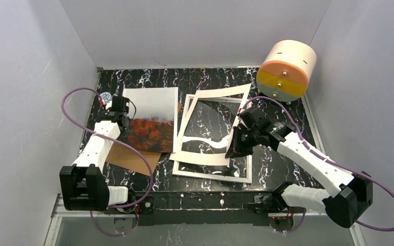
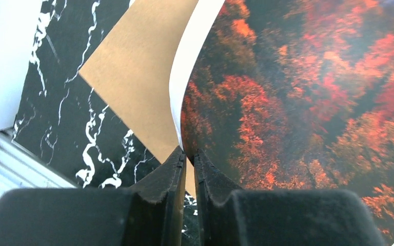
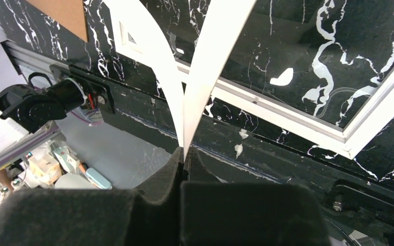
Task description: Put the photo into the frame
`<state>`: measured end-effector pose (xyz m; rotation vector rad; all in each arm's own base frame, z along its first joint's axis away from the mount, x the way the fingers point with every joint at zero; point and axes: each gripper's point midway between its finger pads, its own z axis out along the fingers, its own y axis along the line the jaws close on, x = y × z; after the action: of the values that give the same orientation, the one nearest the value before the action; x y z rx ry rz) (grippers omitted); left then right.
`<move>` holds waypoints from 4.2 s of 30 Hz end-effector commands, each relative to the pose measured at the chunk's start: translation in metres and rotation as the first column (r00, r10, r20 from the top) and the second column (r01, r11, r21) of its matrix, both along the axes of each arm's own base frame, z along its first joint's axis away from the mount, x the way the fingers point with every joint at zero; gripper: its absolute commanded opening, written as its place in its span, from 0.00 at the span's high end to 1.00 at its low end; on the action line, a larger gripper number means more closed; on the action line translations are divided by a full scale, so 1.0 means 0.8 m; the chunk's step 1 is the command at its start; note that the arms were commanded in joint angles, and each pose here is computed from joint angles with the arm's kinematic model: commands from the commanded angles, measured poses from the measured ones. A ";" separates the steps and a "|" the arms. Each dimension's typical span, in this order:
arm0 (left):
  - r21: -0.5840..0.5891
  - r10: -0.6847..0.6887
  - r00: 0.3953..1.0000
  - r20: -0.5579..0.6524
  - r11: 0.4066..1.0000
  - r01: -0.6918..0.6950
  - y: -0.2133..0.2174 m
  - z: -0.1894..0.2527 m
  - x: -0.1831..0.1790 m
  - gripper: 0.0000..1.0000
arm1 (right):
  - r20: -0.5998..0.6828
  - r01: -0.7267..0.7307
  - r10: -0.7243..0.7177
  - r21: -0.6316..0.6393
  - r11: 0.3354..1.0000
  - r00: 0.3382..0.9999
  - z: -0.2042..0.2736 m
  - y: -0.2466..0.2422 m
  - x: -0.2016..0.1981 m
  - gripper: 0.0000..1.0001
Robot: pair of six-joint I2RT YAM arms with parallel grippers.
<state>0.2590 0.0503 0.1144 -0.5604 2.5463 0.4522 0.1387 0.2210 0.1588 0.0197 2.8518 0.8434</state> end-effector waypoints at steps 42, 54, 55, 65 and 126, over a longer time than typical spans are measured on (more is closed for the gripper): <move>-0.764 -0.300 0.943 0.146 0.571 0.300 -0.237 -0.010 0.075 0.34 | -0.218 -0.231 0.191 -0.179 0.956 0.957 -0.058 -0.049 0.002 0.99; -0.752 -0.333 0.932 0.145 0.575 0.323 -0.263 -0.020 0.078 0.34 | -0.197 -0.172 0.129 -0.221 0.960 0.972 -0.060 -0.049 0.020 0.71; -0.751 -0.333 0.931 0.148 0.576 0.325 -0.263 -0.019 0.080 0.34 | -0.190 -0.167 0.124 -0.229 0.959 0.974 -0.059 -0.050 0.022 0.59; -0.727 -0.337 0.929 0.155 0.597 0.338 -0.258 -0.011 0.087 0.32 | -0.105 -0.069 0.034 -0.347 0.935 0.994 -0.049 -0.079 0.036 0.11; -0.291 -0.050 0.998 -0.032 0.956 0.038 -0.065 -0.045 0.047 0.51 | 0.087 -0.042 0.044 -0.024 0.999 0.995 -0.115 0.292 0.215 0.46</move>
<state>0.2980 -0.0139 0.0873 -0.5807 2.6677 0.0093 0.3005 0.4618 0.0798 -0.0625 2.7565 0.9510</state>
